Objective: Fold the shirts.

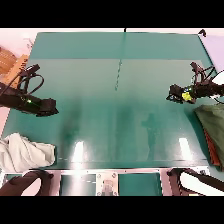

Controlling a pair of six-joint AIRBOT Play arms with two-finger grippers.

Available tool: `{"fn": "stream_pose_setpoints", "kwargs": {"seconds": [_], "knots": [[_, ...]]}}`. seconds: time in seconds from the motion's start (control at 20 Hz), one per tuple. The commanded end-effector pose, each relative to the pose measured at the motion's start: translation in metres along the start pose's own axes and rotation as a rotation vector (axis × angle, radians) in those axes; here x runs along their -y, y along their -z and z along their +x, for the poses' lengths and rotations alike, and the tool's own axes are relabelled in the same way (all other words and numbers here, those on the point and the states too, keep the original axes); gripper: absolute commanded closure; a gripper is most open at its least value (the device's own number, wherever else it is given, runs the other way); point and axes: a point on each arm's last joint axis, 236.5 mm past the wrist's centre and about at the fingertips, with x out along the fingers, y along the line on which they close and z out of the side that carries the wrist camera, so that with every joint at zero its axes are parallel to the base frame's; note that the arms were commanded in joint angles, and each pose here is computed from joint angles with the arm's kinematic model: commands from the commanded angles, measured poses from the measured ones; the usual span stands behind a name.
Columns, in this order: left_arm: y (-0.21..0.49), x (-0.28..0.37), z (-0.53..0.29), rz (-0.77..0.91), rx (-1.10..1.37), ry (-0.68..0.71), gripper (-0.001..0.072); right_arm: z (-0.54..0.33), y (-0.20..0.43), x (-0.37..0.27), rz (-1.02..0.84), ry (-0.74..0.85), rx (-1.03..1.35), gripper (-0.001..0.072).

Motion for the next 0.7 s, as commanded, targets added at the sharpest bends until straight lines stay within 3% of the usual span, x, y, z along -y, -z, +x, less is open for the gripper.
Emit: {"fn": "stream_pose_setpoints", "kwargs": {"seconds": [0.0, 0.15, 0.3, 0.35, 0.4, 0.45, 0.55, 0.65], "knots": [[0.000, -0.001, 0.000, 0.001, 0.001, -0.002, 0.0683, 0.000, 0.000, -0.001, -0.001, -0.001, 0.000, 0.0695], [-0.001, -0.008, 0.000, 0.005, 0.004, -0.034, 0.0682, 0.000, 0.000, 0.000, 0.000, -0.001, 0.000, 0.0695], [-0.001, -0.052, -0.006, 0.004, 0.006, -0.222, 0.0680, 0.000, 0.000, 0.000, 0.000, -0.001, 0.000, 0.0695], [0.001, -0.079, -0.013, -0.022, 0.003, -0.337, 0.0515, 0.000, 0.000, 0.000, 0.000, -0.001, 0.000, 0.0695], [0.004, -0.106, -0.020, -0.063, 0.000, -0.457, 0.0193, 0.000, 0.000, 0.000, 0.000, -0.001, 0.000, 0.0695], [0.012, -0.134, -0.028, -0.101, -0.012, -0.579, 0.0029, 0.000, 0.000, 0.000, 0.000, -0.001, 0.000, 0.0695], [0.041, -0.174, -0.031, -0.121, -0.107, -0.748, 0.0020, 0.000, 0.000, 0.000, 0.000, -0.001, 0.000, 0.0695], [0.084, -0.202, -0.017, -0.175, -0.232, -0.796, 0.0020, 0.000, 0.000, 0.000, 0.000, -0.001, 0.000, 0.0695]]}}
